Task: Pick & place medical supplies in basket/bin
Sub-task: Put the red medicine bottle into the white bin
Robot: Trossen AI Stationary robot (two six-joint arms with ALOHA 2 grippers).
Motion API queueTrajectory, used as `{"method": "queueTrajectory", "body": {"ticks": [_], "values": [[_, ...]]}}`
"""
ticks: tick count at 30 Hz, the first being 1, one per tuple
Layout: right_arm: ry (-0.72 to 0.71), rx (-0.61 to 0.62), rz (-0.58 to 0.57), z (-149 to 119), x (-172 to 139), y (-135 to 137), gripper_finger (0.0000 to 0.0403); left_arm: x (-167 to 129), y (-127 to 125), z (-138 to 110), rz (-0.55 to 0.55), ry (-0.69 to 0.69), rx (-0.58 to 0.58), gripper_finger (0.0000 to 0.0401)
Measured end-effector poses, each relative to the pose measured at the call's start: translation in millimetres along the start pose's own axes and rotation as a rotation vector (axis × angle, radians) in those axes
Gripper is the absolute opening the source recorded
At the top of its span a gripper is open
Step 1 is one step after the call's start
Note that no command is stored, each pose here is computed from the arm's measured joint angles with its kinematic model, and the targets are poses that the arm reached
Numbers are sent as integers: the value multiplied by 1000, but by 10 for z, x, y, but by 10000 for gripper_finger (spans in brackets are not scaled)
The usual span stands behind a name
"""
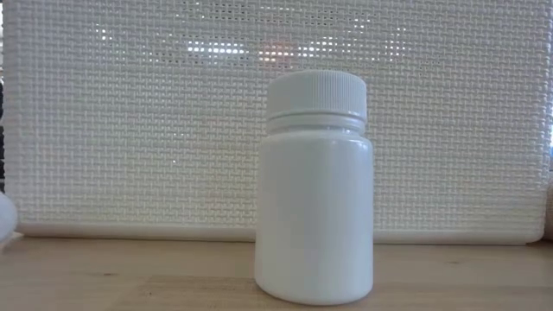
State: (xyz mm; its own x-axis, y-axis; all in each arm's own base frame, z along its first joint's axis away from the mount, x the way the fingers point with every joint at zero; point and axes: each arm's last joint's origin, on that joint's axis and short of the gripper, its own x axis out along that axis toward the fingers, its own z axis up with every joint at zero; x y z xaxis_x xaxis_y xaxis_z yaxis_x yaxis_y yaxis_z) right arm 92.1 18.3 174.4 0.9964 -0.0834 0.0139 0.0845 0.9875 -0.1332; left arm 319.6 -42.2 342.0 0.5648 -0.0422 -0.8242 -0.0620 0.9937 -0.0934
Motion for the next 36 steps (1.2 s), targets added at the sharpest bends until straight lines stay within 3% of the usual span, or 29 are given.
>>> {"method": "queueTrajectory", "body": {"ticks": [8,14,20,26,36], "values": [[0,0,0,0,0,0,338,432,29,82,118,289,43,129],[0,0,0,0,0,0,338,785,17,-35,106,487,339,129],[0,0,0,0,0,0,338,887,48,-128,100,638,594,129],[0,0,0,0,0,0,338,915,59,-115,84,648,790,130],[0,0,0,0,0,0,338,974,34,-30,12,532,875,134]]}}
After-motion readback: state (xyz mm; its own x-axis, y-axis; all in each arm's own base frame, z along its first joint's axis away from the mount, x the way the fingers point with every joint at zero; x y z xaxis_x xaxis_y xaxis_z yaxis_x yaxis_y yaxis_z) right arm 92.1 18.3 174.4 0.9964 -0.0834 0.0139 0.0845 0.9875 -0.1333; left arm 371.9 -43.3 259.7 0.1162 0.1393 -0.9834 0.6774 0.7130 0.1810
